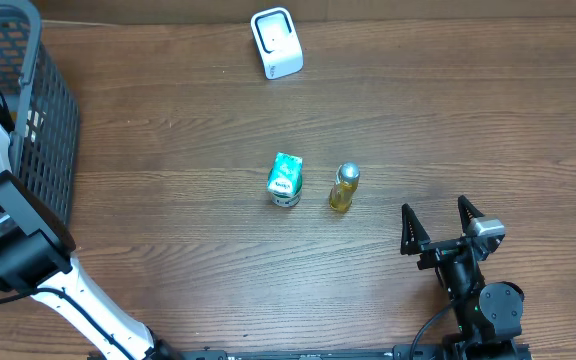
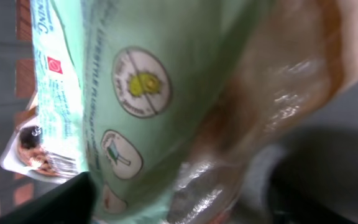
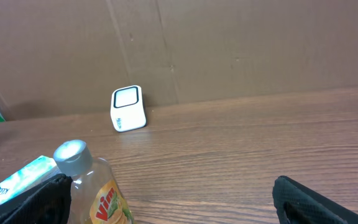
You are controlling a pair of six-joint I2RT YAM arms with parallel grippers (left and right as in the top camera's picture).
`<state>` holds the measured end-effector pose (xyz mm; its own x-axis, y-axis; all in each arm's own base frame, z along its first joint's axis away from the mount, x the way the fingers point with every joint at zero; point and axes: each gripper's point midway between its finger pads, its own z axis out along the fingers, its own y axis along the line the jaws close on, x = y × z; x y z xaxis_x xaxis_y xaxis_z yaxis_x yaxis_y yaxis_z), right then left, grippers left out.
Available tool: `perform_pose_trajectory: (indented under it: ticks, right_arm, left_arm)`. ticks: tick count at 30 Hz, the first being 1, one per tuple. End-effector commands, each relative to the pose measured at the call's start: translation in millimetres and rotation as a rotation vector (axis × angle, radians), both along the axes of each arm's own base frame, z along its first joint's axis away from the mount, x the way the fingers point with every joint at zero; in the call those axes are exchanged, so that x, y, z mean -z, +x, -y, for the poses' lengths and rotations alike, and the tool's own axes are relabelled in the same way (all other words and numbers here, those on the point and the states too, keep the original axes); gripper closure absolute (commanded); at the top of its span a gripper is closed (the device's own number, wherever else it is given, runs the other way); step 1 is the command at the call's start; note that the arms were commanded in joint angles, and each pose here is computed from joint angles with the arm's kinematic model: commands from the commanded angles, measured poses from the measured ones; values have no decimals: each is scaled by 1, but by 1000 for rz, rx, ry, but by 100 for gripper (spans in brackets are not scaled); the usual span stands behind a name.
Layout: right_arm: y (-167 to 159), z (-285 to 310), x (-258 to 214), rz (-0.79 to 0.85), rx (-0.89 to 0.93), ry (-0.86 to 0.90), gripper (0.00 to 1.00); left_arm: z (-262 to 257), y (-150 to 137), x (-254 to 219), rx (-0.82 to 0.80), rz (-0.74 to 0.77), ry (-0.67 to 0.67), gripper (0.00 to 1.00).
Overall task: Scan the item barcode
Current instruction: 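Grasp the green-and-brown snack bag in the basket with the left gripper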
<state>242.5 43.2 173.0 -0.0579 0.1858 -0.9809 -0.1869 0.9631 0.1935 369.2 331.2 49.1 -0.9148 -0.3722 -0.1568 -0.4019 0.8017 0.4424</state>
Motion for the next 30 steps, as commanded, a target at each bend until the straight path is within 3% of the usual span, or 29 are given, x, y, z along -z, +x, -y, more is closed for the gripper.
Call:
perform_pose_trajectory:
  ticks: [1, 2, 3, 10, 16, 23, 30]
  right_arm:
    - [0, 2, 3, -1, 10, 4, 0]
    - [0, 2, 3, -1, 10, 4, 0]
    - [0, 2, 3, -1, 10, 4, 0]
    - [0, 2, 3, -1, 10, 4, 0]
    - [0, 2, 3, -1, 10, 4, 0]
    - [0, 2, 3, -1, 10, 4, 0]
    - [0, 2, 3, -1, 10, 4, 0]
  left_arm:
    - [23, -7, 32, 42, -61, -94, 50]
    - [24, -7, 32, 43, -64, -97, 61]
    - [25, -8, 32, 43, -67, -99, 64]
    - [28, -4, 13, 60, -50, -85, 73]
    - [30, 13, -47, 45, 135, -48, 81]
    - [35, 20, -120, 19, 342, 4, 83]
    - [39, 12, -149, 19, 383, 29, 86]
